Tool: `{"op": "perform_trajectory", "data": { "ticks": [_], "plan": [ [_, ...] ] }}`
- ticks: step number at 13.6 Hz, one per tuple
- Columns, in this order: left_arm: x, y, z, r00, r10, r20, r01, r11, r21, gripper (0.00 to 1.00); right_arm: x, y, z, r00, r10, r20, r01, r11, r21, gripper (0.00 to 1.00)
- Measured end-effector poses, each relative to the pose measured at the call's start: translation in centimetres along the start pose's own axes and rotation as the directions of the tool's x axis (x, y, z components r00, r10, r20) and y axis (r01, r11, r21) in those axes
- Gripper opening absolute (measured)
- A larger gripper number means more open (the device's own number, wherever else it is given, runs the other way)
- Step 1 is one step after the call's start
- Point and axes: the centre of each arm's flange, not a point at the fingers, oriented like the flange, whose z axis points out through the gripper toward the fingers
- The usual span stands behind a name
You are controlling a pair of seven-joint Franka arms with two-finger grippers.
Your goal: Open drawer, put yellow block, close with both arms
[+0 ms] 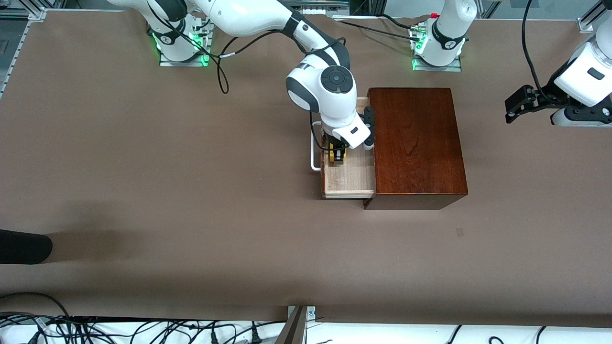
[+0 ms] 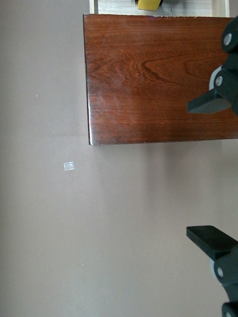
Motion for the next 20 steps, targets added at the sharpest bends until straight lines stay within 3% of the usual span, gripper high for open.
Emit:
{"op": "perform_trajectory", "data": {
  "ticks": [3, 4, 12, 17, 20],
  "plan": [
    [0.0, 0.0, 0.0, 1.000, 0.000, 0.000, 0.000, 1.000, 0.000, 1.00, 1.3, -1.1, -1.8, 1.000, 0.019, 0.004, -0.019, 1.000, 0.009, 0.97],
    [0.0, 0.0, 0.0, 1.000, 0.000, 0.000, 0.000, 1.000, 0.000, 1.00, 1.8, -1.4, -3.0, 1.000, 0.023, 0.010, -0.023, 1.000, 0.014, 1.00],
    [0.0, 0.0, 0.0, 1.000, 0.000, -0.002, 0.000, 1.000, 0.000, 1.00, 0.7, -0.9, -12.3, 0.997, 0.045, 0.063, -0.047, 0.998, 0.036, 1.00],
    [0.3, 0.3, 0.4, 1.000, 0.001, 0.003, -0.001, 1.000, -0.015, 1.00, -6.9, 5.1, -19.9, 0.977, 0.169, 0.129, -0.176, 0.983, 0.046, 1.00],
    [1.1, 0.7, 0.7, 1.000, -0.009, -0.022, 0.008, 0.999, -0.036, 1.00, -12.2, 9.1, -23.1, 0.956, 0.258, 0.138, -0.266, 0.963, 0.042, 1.00]
  ]
}}
